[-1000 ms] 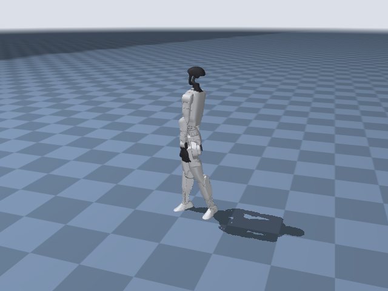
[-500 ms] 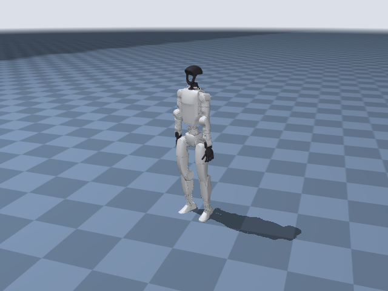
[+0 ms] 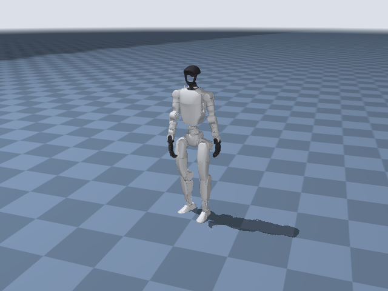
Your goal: Upper body actions
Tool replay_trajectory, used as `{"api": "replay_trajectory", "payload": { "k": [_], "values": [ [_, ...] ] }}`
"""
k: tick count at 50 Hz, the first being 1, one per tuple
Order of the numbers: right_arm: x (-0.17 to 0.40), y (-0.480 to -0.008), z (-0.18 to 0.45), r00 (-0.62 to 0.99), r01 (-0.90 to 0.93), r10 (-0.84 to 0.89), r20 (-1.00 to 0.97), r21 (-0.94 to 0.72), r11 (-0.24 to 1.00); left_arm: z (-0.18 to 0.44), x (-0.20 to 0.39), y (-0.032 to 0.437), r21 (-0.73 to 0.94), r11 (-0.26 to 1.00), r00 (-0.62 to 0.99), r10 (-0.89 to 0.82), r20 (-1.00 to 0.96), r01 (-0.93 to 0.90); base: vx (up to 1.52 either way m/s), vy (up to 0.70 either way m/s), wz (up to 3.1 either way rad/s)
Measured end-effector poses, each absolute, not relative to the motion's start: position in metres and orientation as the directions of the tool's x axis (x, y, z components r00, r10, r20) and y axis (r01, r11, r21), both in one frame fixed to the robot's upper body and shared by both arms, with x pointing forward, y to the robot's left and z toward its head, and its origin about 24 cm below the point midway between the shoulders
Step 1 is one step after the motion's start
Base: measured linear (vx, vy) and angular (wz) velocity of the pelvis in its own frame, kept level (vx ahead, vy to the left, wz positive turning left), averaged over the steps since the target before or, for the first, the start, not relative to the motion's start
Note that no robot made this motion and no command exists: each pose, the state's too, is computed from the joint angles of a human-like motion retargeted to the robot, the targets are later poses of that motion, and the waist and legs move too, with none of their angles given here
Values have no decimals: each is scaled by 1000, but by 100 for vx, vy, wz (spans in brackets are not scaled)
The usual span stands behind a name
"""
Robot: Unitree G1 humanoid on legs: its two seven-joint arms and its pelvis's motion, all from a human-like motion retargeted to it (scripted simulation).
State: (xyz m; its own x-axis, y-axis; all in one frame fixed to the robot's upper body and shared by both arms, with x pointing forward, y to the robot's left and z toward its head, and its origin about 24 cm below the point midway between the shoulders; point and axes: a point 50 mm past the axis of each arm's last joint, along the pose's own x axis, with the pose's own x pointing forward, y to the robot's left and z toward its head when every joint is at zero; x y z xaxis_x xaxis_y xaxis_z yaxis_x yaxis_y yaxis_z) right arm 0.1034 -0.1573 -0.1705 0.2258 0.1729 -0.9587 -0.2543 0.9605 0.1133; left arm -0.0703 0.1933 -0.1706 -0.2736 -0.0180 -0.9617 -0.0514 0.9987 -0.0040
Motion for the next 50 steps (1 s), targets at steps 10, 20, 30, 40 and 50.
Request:
{"api": "replay_trajectory", "payload": {
  "k": [10, 20, 30, 40, 50],
  "values": [
    [108, -144, -170, 236, -485, 200, -951, 62, 872, -162, -102, 195, 53, 991, -385, 3, -923, -120, 2, -3, -43],
    [-45, -205, -172, -174, -383, -96, -980, -23, 924, -173, 36, 203, 99, 980, -83, 114, -990, 172, 3, -3, -13],
    [-211, -234, -106, -689, 58, -124, -714, -225, 973, -96, 263, 147, 80, 941, 635, -158, -756, 330, -5, -2, 23],
    [-126, -215, -150, -497, 91, -105, -862, -172, 981, -126, 215, 166, 114, 950, 573, -77, -816, 291, -3, 5, 4],
    [146, -136, -157, 248, -447, 160, -956, 33, 894, -164, -92, 188, 17, 1000, -412, 17, -911, 3, -1, 4, -23]
  ]
}}
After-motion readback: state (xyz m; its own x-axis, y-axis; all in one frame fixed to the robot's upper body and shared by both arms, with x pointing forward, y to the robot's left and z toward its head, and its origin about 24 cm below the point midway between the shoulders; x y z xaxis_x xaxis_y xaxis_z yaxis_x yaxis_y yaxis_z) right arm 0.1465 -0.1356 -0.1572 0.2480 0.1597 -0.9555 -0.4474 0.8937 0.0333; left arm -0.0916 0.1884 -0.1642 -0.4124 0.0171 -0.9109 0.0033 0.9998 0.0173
